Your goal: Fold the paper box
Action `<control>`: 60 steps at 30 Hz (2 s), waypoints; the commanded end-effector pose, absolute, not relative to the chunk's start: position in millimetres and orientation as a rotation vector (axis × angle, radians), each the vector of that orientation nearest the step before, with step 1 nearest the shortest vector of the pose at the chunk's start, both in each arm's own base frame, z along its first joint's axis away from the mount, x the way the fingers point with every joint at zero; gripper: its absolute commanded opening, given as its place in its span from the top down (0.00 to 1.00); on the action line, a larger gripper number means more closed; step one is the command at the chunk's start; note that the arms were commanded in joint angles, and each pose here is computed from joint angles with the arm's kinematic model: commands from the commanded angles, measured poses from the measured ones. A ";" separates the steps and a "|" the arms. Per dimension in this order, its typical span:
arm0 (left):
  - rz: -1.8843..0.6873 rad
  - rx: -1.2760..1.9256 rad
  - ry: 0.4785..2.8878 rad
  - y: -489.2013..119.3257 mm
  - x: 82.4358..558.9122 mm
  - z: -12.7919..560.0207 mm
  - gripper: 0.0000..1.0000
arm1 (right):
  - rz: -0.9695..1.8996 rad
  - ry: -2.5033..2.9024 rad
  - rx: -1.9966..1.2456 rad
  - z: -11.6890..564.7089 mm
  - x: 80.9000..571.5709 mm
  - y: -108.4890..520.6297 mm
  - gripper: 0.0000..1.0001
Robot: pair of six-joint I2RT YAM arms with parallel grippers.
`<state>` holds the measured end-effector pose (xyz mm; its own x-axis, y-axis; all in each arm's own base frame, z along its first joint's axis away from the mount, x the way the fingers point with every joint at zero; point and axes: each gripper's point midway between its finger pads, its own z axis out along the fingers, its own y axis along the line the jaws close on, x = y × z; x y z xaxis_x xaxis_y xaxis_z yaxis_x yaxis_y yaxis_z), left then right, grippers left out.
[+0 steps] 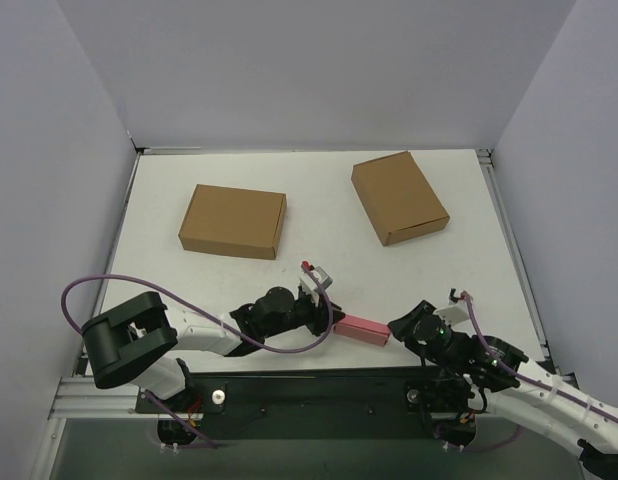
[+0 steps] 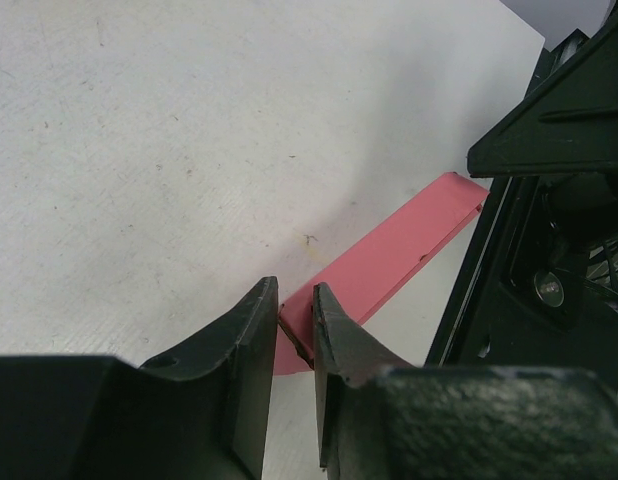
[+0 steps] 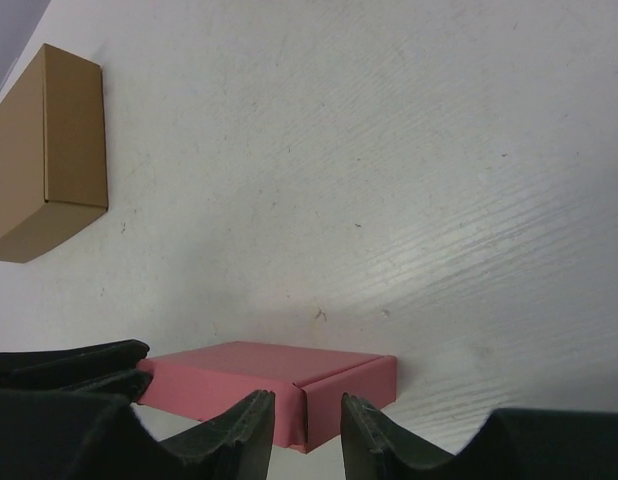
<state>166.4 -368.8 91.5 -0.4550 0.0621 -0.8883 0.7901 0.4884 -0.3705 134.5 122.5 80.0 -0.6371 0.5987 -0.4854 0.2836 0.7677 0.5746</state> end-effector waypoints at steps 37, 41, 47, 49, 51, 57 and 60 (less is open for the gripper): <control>-0.784 0.815 2.297 -296.6 112.2 -36.2 0.72 | 0.334 2.532 0.554 11.8 87.9 102.3 0.98; -0.811 0.695 2.225 -290.2 116.4 -22.0 0.71 | 0.433 2.451 0.493 30.2 99.3 121.3 0.95; -0.840 0.645 2.179 -283.6 111.3 -9.6 0.65 | 0.490 2.392 0.392 39.1 104.0 145.9 0.87; -0.847 0.639 2.166 -283.0 109.3 -6.2 0.63 | 0.491 2.371 0.387 42.2 105.6 150.4 0.86; -0.847 0.639 2.161 -280.3 106.8 -5.5 0.62 | 0.492 2.366 0.356 43.2 104.0 155.3 0.84; -0.844 0.627 2.172 -273.9 99.7 -7.6 0.55 | 0.500 2.356 0.299 44.0 98.9 166.0 0.75; -0.846 0.622 2.168 -275.0 100.4 -5.2 0.52 | 0.499 2.335 0.289 46.8 101.4 167.5 0.66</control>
<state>124.5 -320.9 80.1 -0.5421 -0.1256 -0.8309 0.6659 0.5389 -0.5159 108.4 174.1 66.7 -0.6909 0.4030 -0.6002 0.0693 0.8633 0.5000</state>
